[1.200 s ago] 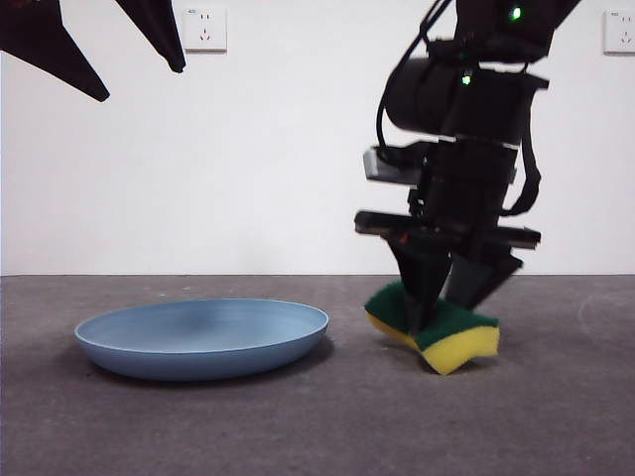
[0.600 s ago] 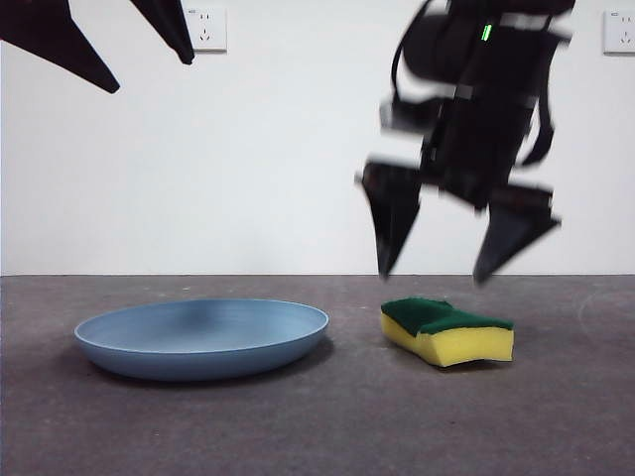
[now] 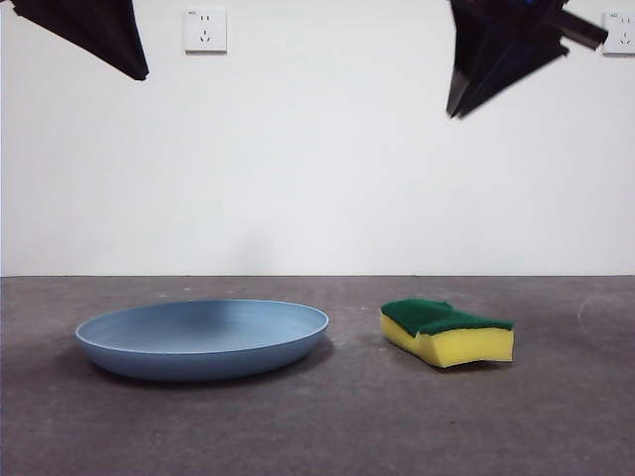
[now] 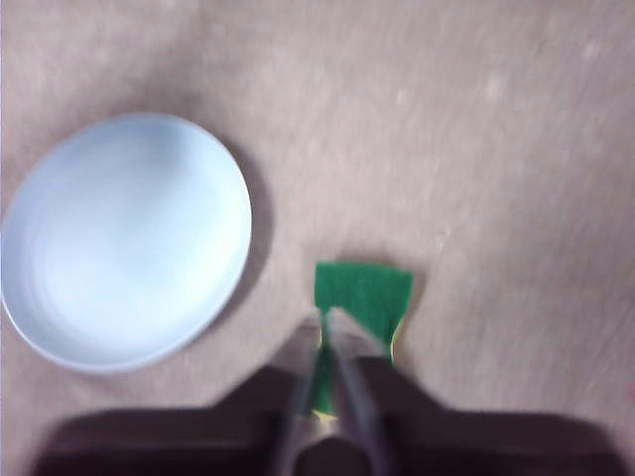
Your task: Pick up the plate,pick up the cloth,clean the plate with the cloth
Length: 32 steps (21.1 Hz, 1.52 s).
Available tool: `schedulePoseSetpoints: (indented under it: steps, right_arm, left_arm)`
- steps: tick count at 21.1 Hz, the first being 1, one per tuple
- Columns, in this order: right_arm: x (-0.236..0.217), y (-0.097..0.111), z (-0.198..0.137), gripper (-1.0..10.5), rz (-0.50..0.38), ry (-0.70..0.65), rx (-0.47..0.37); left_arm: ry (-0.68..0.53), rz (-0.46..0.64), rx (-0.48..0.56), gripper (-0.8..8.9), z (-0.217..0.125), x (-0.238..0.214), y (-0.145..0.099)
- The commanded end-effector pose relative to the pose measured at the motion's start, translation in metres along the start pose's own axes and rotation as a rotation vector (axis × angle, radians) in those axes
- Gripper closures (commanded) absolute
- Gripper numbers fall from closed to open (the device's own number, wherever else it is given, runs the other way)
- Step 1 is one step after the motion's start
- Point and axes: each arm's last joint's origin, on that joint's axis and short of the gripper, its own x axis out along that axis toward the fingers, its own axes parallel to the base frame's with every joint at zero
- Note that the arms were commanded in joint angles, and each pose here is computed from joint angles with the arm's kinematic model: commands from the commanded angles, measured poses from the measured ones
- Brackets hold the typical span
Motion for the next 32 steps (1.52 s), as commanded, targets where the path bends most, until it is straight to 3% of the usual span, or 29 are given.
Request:
schedulePoseSetpoints:
  steps: [1, 7, 12, 16, 32]
  right_arm:
    - [-0.007, 0.007, -0.003, 9.6, -0.026, -0.073, -0.027]
    - [-0.027, 0.021, -0.034, 9.6, 0.022, -0.299, -0.065]
    - [-0.034, 0.019, -0.091, 9.6, -0.030, -0.422, -0.066]
    - [-0.032, 0.015, -0.113, 9.6, -0.031, -0.417, -0.066]
    - [-0.032, 0.015, -0.113, 9.5, -0.029, -0.411, -0.065]
  left_arm:
    - [-0.044, 0.011, 0.022, 8.21, -0.001, -0.007, -0.001]
    - [-0.246, 0.037, 0.014, 8.21, -0.036, -0.025, 0.001]
    - [-0.426, 0.046, -0.025, 8.21, -0.096, -0.017, 0.004]
    - [-0.432, 0.035, -0.069, 8.20, -0.113, -0.009, 0.005]
    - [-0.409, 0.033, -0.083, 8.17, -0.115, -0.008, 0.005]
